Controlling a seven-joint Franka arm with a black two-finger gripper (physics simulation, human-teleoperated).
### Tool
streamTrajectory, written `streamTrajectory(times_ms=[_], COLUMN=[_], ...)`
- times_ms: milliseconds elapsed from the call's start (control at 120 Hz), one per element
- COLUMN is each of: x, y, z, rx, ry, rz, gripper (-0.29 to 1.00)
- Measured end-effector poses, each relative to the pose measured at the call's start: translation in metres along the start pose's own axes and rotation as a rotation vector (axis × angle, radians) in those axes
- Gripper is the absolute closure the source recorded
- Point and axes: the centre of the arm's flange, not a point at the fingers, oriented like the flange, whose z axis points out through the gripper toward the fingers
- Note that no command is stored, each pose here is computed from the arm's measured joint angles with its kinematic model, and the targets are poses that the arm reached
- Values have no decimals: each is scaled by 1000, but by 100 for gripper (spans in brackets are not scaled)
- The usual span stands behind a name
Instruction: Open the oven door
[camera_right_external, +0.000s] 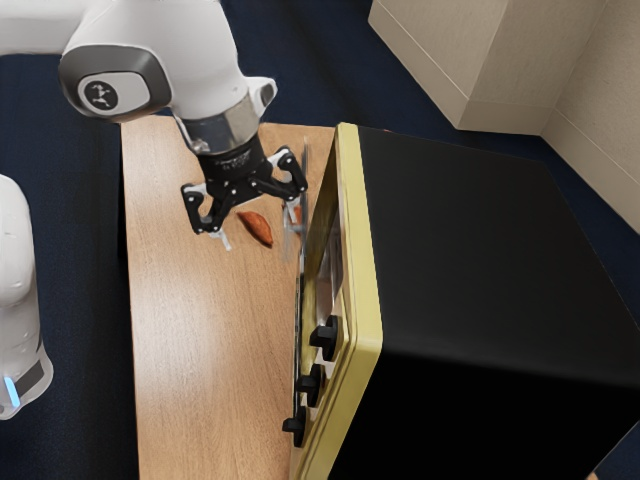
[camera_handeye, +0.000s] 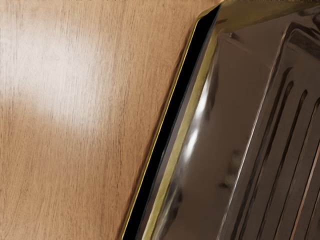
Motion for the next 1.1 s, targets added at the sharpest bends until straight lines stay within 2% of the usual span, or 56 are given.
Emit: streamTrajectory(times_ms=[225,1100], x=[14,47], y=[-30,-91], z=[8,20], rx=[-9,-55], ry=[-7,-6], rz=[-31,-78], gripper=[1,0])
